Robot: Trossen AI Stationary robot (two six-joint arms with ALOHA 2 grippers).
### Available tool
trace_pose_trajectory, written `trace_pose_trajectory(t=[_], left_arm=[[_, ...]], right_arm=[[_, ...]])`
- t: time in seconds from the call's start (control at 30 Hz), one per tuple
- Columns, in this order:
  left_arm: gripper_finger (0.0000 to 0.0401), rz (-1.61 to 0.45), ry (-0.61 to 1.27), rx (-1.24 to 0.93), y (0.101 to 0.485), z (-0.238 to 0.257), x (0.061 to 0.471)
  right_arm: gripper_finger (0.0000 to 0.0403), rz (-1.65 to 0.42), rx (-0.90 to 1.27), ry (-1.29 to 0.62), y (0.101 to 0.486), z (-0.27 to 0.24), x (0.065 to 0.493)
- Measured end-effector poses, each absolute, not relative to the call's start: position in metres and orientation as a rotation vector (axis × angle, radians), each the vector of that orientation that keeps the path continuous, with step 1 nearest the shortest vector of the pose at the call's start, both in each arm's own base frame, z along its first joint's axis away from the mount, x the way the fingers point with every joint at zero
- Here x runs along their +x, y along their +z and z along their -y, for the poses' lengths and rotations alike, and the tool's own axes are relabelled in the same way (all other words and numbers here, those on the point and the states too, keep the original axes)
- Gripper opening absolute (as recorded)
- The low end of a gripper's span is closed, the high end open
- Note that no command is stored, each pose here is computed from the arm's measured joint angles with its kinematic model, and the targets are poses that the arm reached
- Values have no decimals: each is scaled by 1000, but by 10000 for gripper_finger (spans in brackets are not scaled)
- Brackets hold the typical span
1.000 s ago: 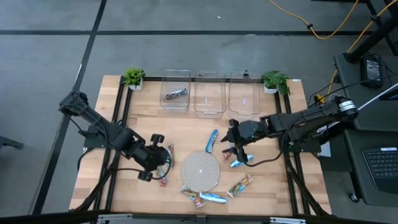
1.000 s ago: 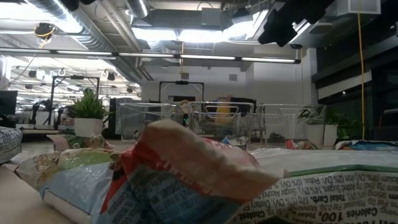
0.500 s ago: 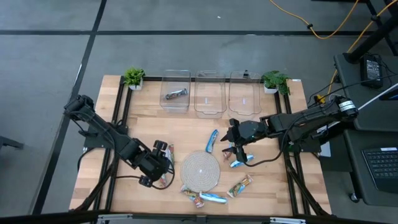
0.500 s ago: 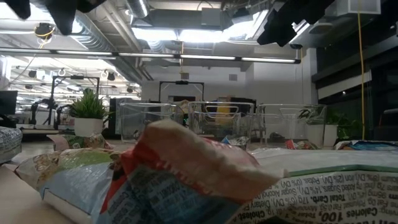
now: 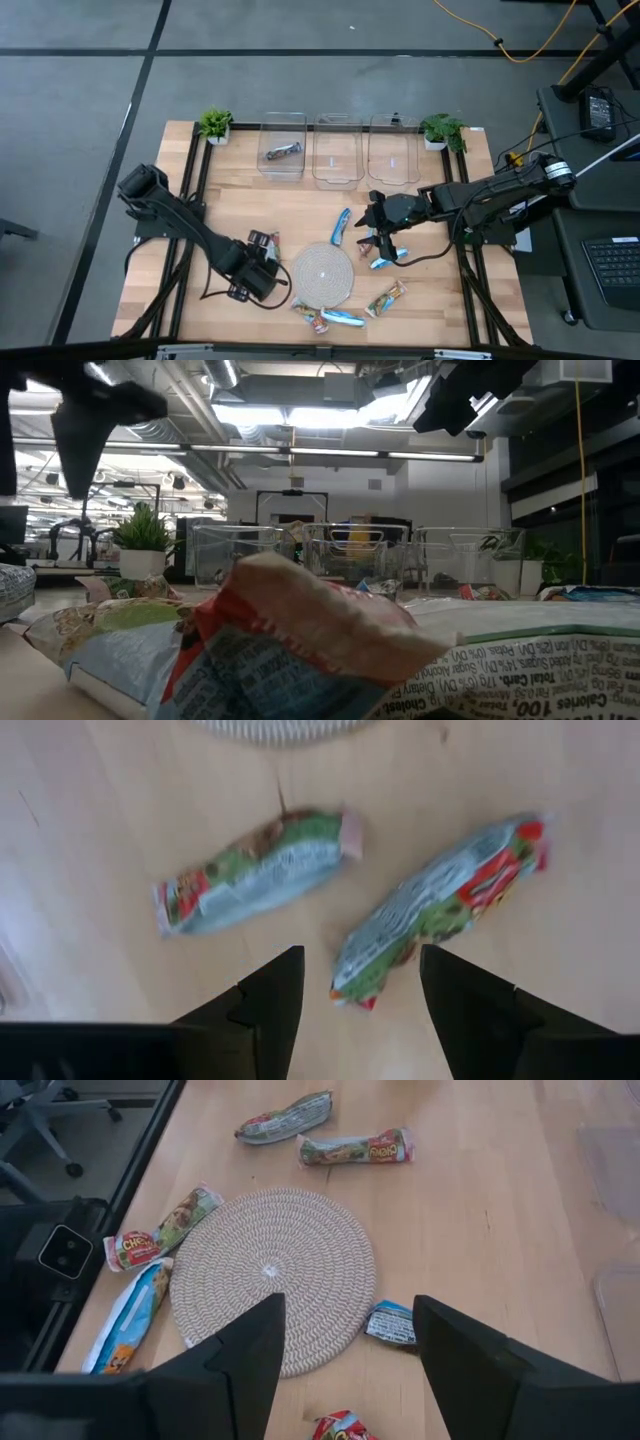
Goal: Pick and place Granola Bars by type
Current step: Put the red granola bar into the center transparent bin
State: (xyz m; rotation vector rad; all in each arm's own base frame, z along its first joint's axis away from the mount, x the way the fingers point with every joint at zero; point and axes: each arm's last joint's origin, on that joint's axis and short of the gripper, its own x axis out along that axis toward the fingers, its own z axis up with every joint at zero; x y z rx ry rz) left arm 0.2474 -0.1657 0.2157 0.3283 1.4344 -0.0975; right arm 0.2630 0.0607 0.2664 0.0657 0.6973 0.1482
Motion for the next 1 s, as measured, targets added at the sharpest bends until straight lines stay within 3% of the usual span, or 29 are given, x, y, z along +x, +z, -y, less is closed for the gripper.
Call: trace_pose_trajectory(t=[0.63, 1.0], left_arm=[[192, -1561, -103, 338, 161, 166, 225], [192, -1564, -84, 338, 158, 164, 223]], right_arm=[[222, -697, 66, 148, 266, -61, 263], [222, -696, 88, 140, 267, -61, 263]])
